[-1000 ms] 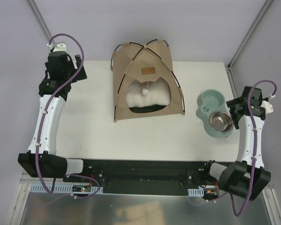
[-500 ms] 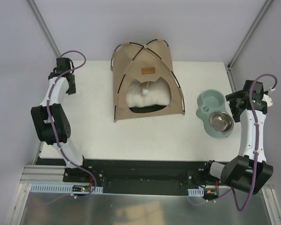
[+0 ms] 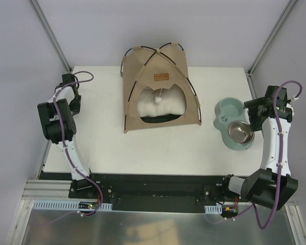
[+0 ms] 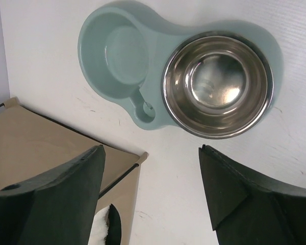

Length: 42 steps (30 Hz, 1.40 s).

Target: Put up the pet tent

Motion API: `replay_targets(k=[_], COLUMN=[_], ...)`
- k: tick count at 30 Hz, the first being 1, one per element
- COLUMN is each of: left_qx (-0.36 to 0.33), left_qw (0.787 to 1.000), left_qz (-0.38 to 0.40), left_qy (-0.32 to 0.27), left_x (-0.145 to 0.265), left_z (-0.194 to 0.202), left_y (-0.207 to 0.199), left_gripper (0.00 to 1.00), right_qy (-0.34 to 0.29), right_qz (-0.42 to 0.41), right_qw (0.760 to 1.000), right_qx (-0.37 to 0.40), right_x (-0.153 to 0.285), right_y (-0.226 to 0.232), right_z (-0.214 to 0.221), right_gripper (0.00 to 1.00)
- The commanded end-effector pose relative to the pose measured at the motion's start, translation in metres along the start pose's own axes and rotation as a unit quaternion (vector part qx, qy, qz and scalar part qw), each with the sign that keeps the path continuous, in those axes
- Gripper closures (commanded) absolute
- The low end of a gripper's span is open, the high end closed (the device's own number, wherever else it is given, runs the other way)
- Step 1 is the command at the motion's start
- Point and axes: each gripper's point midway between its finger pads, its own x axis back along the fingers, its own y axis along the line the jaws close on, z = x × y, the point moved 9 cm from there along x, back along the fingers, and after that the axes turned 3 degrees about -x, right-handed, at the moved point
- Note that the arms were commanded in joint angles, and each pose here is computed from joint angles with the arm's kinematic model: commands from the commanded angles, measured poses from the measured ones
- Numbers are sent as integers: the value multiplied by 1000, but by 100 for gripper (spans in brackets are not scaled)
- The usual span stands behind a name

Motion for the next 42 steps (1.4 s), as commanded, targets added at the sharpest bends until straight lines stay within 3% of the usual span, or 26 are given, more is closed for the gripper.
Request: replay_targets(k=[1,8,16,26,42], left_qx=[-31,-43,-42,-75,-78], left_qw=[999,999,999,997,996], left_qz=[5,-2,15,-6,16], left_qy=[-23,-8,7,-6,-37], left_x=[-9,-28,-50,-67,-81], left_z=[-10,3,18,10,6], left_y=[4,24,40,44,50], left_gripper=[33,30,46,41,53], right_qy=[21,26,47,65,86], right_qz=[-10,10,19,28,31], right_qw=[1000,999,998,997,995], right_qx=[-18,-23,-27,-9,34], right_x=[11,9,4,-2,-2], right_y=[-4,-10,1,18,44], right_z=[9,12,14,25,47], right_gripper=[20,21,24,26,27])
